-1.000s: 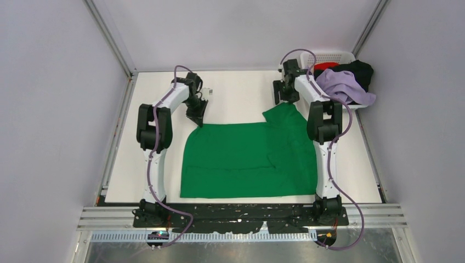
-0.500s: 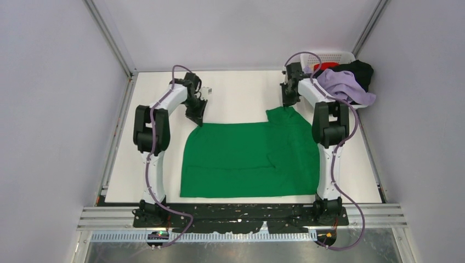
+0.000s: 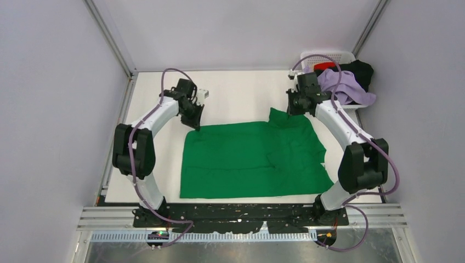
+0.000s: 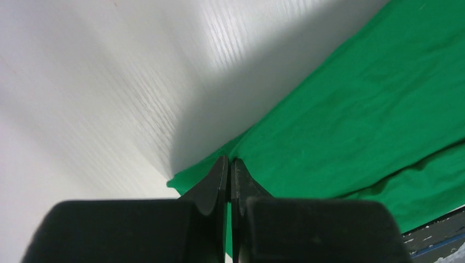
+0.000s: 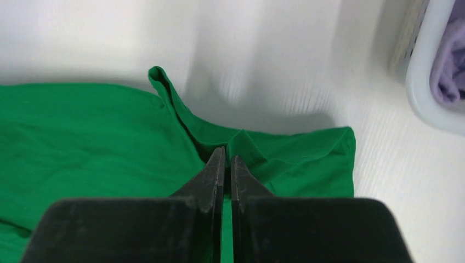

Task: Fold and stack the t-shirts
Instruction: Fold the other side of the tshirt into a rectangle, then rotate the tshirt 90 degrees

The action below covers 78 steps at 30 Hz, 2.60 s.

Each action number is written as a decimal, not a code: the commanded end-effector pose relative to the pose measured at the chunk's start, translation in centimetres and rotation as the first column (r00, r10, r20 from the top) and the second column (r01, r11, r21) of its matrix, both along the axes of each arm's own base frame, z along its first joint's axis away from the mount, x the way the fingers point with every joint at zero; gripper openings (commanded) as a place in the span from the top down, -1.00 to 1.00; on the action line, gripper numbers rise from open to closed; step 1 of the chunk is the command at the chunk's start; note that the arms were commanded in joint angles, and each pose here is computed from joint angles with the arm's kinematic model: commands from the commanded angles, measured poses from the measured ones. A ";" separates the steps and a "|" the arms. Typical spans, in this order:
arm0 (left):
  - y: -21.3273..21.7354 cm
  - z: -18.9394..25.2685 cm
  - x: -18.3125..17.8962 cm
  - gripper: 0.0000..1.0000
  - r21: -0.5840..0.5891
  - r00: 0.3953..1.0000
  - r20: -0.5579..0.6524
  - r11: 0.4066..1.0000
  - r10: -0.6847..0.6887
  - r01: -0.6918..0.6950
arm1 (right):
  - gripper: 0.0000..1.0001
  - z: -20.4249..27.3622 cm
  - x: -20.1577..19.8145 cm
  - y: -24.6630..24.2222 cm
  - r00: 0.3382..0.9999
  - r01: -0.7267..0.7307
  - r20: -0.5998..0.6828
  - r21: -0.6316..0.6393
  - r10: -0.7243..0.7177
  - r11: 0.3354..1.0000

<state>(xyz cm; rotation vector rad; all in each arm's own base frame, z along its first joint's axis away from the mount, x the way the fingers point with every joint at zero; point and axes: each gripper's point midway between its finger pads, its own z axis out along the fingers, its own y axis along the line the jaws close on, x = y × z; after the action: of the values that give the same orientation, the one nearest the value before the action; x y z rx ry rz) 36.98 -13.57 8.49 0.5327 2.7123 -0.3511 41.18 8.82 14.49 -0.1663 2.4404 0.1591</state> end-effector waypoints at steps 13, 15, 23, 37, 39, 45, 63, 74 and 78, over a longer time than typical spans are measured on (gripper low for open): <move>0.2 2.1 -5.9 1.00 0.129 0.983 0.176 0.989 0.043 -0.066 | 0.90 2.2 -11.9 -3.1 0.995 0.101 0.001 -0.122 -0.102 0.987; 0.1 2.3 -6.7 1.00 0.127 0.980 0.193 0.989 0.053 -0.079 | 0.89 2.5 -13.2 -3.4 0.994 0.107 -0.002 -0.132 -0.108 0.985; -0.5 0.6 -10.1 1.00 0.130 0.980 0.184 0.987 0.070 -0.094 | 0.90 2.0 -17.4 -3.4 0.993 0.087 -0.061 -0.179 -0.099 0.980; -0.1 -0.7 -11.8 1.00 0.183 0.976 0.190 0.973 0.109 -0.144 | 0.89 -0.3 -21.0 -2.3 0.970 0.101 -0.203 -0.176 -0.136 0.979; 0.2 -1.1 -12.4 0.88 0.212 0.976 0.187 0.965 0.113 -0.153 | 0.85 -1.2 -21.5 -2.0 0.965 0.093 -0.228 -0.163 -0.129 0.982; 1.0 -1.4 -14.9 0.27 0.254 0.972 0.153 0.944 0.178 -0.212 | 0.70 -4.3 -24.9 -1.2 0.925 0.065 -0.360 -0.165 -0.122 0.984; -8.2 4.6 -13.5 -0.99 -0.127 0.977 0.184 0.988 0.107 -0.084 | -0.91 -1.7 -21.9 0.9 0.952 0.289 -0.134 0.099 -0.275 0.952; -7.4 -5.2 -16.9 -0.99 -0.030 0.989 -0.084 0.991 0.124 -0.127 | -0.91 -10.8 -17.1 1.9 0.879 0.448 -0.302 0.252 -0.370 0.858; -7.3 -6.7 -19.9 -0.99 -0.094 0.974 -0.182 0.983 0.136 -0.155 | -0.91 -12.4 -13.4 2.9 0.878 0.452 -0.293 0.248 -0.378 0.857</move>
<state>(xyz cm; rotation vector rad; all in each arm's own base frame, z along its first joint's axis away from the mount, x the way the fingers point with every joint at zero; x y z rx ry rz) 19.31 -19.87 2.43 0.3604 2.8260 -0.3327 21.18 9.04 2.16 0.5547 2.7299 0.2333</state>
